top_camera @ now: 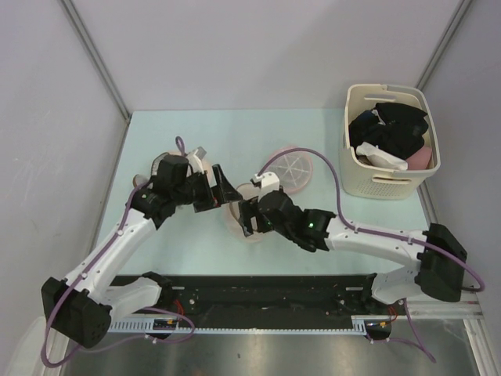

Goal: Unzip the laundry bag and remove the bra

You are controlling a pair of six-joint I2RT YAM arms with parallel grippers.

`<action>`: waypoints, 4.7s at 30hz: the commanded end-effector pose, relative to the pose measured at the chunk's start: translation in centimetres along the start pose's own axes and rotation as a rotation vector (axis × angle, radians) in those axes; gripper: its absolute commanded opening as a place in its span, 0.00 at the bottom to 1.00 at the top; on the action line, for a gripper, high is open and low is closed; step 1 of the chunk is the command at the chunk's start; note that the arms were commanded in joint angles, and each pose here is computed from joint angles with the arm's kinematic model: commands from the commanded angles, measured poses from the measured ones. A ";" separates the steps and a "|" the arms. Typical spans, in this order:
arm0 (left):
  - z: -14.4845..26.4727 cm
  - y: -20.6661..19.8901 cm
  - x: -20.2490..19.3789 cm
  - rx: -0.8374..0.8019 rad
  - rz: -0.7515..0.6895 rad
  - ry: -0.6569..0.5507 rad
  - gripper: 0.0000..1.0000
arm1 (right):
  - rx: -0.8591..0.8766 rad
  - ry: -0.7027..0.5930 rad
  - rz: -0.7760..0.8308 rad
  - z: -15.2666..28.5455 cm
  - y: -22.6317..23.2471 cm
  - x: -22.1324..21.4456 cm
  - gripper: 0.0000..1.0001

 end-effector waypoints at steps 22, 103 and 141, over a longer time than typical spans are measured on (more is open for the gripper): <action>0.1 2.6 -0.8 -0.065 0.155 0.012 0.98 | -0.071 0.019 0.002 -4.2 -1.7 -0.1 0.00; -4.5 3.3 -2.0 0.057 -0.095 0.138 0.00 | 0.047 0.010 -0.250 -5.0 -3.5 0.9 0.00; -2.7 0.6 -1.1 -0.042 -0.091 0.110 0.00 | 0.089 0.007 -0.129 -0.8 -1.6 1.8 0.56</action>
Point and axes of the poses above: each gripper's point midway between its finger pads, its own z axis back along the fingers, its own y axis along the line the jaws close on, x = y × z, the point moved 10 cm from there along z, back along the fingers, and after that the axes turned 7 degrees about z, right-handed, at the moved point
